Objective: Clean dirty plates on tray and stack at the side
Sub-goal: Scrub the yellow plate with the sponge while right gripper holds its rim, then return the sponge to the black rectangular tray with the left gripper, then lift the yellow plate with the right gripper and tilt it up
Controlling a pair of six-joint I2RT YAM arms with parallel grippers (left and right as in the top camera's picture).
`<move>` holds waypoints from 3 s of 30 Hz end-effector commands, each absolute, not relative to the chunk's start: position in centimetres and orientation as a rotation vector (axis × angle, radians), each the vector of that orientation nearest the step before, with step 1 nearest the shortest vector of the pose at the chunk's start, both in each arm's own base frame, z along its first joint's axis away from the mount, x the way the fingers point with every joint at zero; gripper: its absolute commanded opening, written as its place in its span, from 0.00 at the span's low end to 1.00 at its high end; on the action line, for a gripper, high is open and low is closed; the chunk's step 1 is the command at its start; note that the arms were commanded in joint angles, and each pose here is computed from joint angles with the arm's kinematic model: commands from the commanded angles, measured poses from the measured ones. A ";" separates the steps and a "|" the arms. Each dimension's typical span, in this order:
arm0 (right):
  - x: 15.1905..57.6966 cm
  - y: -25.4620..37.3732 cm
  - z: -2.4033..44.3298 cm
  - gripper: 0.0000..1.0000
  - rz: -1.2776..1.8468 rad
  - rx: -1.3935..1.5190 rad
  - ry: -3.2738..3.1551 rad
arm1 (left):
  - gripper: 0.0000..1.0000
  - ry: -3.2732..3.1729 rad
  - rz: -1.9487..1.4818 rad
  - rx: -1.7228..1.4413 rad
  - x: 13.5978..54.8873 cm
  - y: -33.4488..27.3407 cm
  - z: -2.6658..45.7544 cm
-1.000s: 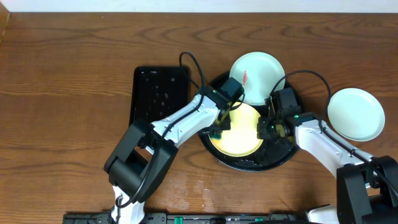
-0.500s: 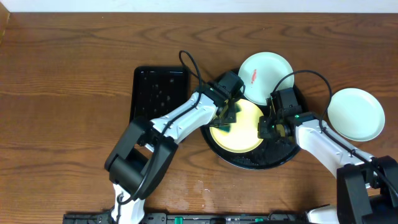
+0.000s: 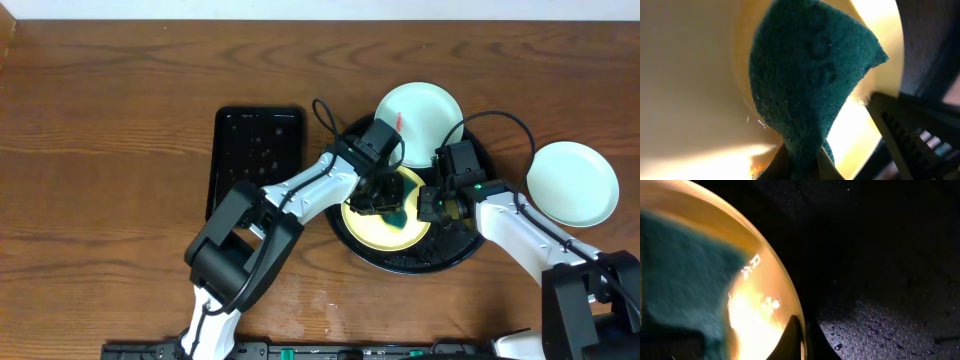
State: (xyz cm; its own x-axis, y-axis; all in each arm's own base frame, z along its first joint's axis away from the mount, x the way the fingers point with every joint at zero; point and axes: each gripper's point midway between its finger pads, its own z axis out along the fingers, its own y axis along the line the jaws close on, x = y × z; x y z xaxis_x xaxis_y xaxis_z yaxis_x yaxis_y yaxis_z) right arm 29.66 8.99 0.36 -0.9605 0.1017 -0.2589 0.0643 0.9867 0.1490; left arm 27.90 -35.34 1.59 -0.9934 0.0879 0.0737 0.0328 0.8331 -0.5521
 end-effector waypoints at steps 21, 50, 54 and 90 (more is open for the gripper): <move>28.6 7.5 -1.0 0.01 0.100 0.134 2.910 | 0.07 -3.241 -0.217 0.129 34.1 -18.3 0.4; 28.3 8.6 -0.9 0.01 0.173 -0.017 2.923 | 0.11 -3.278 -0.001 0.499 35.8 -6.3 6.4; 28.6 9.1 -0.8 0.01 0.213 -0.048 2.906 | 0.36 -3.258 0.045 0.528 35.9 -5.8 5.7; 42.4 26.6 21.3 0.01 0.321 -0.413 2.134 | 0.82 -3.789 0.623 0.450 30.8 -6.7 29.1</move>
